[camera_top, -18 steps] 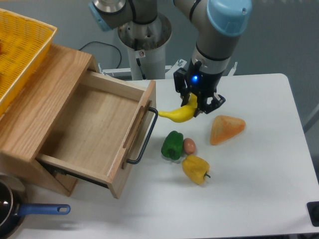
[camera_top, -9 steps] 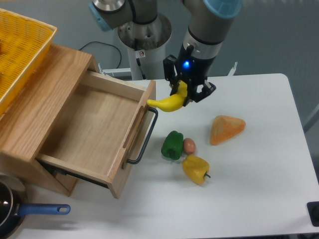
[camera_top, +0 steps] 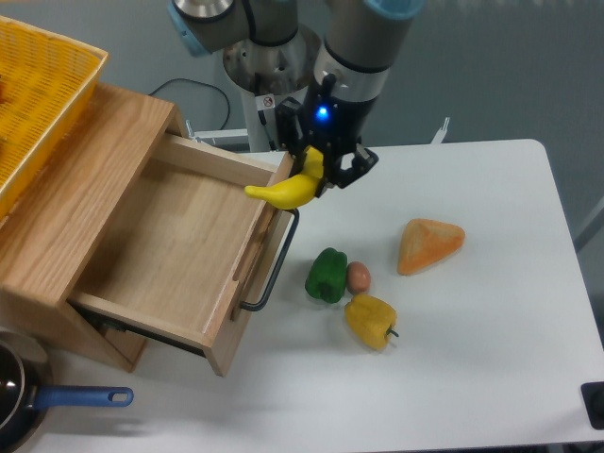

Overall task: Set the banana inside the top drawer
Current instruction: 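Carry the banana up and over toward the open wooden drawer, then lower the held banana down into the drawer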

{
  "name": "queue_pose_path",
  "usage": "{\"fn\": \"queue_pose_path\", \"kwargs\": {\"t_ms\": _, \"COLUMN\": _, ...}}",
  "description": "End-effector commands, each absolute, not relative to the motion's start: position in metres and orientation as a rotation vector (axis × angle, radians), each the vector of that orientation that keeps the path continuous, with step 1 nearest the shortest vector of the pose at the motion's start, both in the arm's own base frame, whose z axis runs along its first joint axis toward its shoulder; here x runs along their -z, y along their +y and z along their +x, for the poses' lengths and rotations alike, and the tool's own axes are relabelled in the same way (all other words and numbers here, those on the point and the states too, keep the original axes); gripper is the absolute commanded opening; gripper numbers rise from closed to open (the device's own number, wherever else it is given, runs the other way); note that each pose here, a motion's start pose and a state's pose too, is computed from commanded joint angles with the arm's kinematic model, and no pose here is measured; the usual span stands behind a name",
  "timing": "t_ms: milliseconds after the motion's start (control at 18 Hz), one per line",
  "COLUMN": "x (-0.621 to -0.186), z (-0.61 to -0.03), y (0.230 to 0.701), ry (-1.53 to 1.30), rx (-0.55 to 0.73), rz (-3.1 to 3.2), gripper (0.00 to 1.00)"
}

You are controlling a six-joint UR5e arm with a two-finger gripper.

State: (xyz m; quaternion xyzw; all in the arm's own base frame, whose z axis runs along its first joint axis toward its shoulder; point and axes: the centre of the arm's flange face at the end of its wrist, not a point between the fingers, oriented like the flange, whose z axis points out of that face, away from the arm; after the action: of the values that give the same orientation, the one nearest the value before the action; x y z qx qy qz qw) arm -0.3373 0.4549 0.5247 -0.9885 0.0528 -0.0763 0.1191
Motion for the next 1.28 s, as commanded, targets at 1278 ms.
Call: {"fn": "queue_pose_path", "kwargs": {"t_ms": 1278, "x": -0.512, "z": -0.267, "y": 0.517, "ry": 0.188, "rx": 0.225, "rz": -2.907, "gripper": 0.34}}
